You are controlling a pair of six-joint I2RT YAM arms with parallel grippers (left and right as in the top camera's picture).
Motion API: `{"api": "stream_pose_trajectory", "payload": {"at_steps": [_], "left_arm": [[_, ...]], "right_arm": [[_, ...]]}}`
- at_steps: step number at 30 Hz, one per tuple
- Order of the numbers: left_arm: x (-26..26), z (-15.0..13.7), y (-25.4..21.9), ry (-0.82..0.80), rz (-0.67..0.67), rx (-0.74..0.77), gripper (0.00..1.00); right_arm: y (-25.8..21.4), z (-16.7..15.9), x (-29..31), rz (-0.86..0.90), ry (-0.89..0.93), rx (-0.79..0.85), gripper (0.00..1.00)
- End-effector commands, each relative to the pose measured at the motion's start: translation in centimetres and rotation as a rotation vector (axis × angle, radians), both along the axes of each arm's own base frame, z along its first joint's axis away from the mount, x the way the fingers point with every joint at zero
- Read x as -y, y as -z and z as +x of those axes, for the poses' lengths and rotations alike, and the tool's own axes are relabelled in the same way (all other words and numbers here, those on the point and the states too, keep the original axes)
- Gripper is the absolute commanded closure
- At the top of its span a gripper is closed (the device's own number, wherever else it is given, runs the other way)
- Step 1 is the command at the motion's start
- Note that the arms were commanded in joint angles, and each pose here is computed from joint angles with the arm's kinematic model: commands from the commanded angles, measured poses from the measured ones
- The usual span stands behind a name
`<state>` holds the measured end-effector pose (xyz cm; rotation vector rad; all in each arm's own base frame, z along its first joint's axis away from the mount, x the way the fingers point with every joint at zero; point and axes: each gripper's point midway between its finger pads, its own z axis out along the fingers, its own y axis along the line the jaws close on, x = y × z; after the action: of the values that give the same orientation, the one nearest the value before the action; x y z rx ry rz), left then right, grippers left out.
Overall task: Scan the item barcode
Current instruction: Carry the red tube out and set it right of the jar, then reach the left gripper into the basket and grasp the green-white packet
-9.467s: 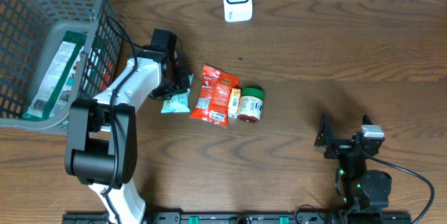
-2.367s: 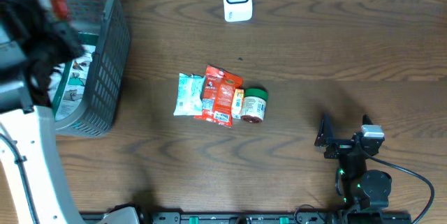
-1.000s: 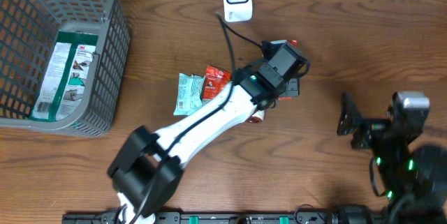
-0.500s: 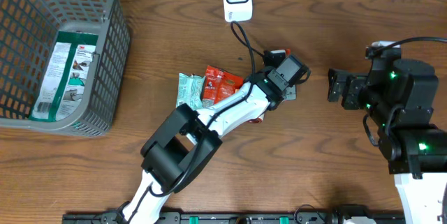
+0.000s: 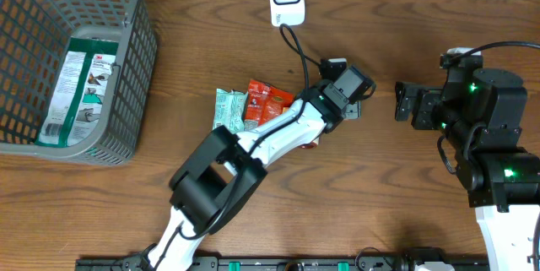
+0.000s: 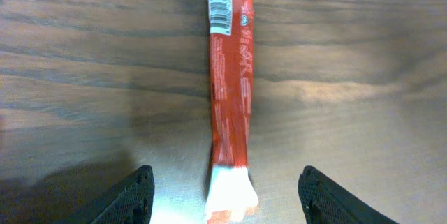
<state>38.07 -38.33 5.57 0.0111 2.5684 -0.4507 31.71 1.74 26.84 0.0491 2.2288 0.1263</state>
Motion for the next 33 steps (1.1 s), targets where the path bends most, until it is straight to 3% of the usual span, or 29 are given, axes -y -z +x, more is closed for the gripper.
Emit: {"api": "stream_pose_trajectory", "payload": {"at_steps": [1, 8, 15, 16, 20, 27, 33], "left_arm": [[-0.5, 1.3, -12.8, 0.055, -0.090, 0.196, 0.33], [-11.7, 1.7, -24.6, -0.025, -0.070, 0.337, 0.33], [-38.8, 0.0, -32.4, -0.572, 0.083, 0.297, 0.32], [-41.3, -0.3, -32.5, -0.620, 0.110, 0.301, 0.27], [-50.0, -1.3, -31.7, -0.795, 0.197, 0.271, 0.17], [-58.8, -0.2, -26.6, -0.821, 0.363, 0.136, 0.09], [-61.1, 2.2, -13.3, -0.597, 0.446, -0.221, 0.02]], "right_arm": [[-0.7, 0.3, 0.2, 0.067, 0.053, 0.010, 0.01], [1.7, 0.7, -1.1, 0.118, 0.009, -0.089, 0.01], [5.9, 2.0, -2.3, 0.159, -0.030, -0.238, 0.01], [6.4, 2.1, -2.2, 0.162, -0.026, -0.252, 0.01], [8.3, 2.6, -2.3, 0.169, -0.013, -0.313, 0.01], [10.6, 2.9, -2.3, 0.169, -0.007, -0.387, 0.01], [11.2, 3.0, -2.3, 0.168, -0.005, -0.404, 0.01]]}}
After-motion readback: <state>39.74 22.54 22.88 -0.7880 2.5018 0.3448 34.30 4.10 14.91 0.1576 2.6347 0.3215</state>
